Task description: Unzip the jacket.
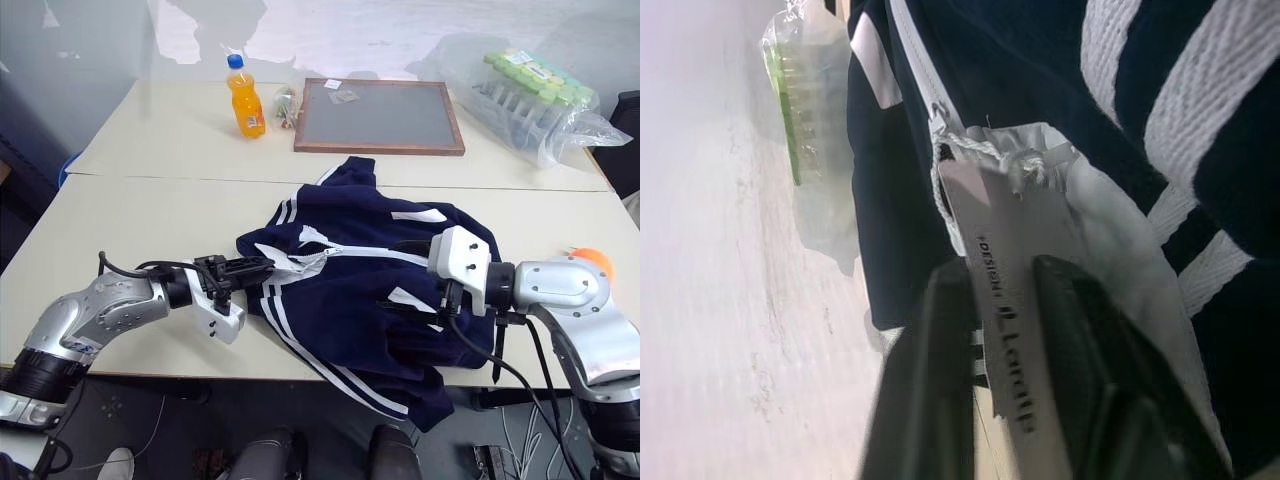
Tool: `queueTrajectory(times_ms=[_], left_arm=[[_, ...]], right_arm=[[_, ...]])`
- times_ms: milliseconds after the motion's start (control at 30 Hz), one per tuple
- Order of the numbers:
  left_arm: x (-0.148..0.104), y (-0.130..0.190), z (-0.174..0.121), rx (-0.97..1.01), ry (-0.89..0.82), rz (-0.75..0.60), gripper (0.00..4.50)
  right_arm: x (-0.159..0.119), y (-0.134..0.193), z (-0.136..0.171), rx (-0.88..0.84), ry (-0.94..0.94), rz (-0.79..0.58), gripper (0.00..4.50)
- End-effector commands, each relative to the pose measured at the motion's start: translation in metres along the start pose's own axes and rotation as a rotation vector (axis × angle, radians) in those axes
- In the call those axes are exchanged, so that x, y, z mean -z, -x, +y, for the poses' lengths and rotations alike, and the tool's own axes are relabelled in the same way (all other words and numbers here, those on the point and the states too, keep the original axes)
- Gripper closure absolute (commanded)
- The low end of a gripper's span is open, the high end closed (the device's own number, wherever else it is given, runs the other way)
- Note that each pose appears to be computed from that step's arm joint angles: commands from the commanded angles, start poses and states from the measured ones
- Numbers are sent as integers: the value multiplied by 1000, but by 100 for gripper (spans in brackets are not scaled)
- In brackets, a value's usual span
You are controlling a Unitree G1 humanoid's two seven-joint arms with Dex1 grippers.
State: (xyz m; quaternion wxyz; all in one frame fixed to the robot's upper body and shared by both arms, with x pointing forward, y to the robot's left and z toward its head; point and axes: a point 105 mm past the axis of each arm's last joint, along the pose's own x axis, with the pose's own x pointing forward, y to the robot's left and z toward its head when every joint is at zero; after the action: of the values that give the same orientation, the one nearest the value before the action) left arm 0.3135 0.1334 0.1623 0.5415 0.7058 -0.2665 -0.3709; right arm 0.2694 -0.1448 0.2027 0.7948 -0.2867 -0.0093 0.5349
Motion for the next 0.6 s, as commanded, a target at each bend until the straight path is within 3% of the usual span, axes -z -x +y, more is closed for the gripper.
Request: queueTrajectory(times_ms=[33, 300, 600], left_arm=[[5, 3, 24, -106, 56, 16, 448], [-8, -10, 54, -197, 137, -48, 448], [-45, -35, 71, -196, 220, -244, 448]], right_arm=[[-11, 7, -2, 27, 40, -18, 0], [-7, 14, -4, 51, 34, 6, 0], [-4, 23, -1, 74, 23, 34, 0]])
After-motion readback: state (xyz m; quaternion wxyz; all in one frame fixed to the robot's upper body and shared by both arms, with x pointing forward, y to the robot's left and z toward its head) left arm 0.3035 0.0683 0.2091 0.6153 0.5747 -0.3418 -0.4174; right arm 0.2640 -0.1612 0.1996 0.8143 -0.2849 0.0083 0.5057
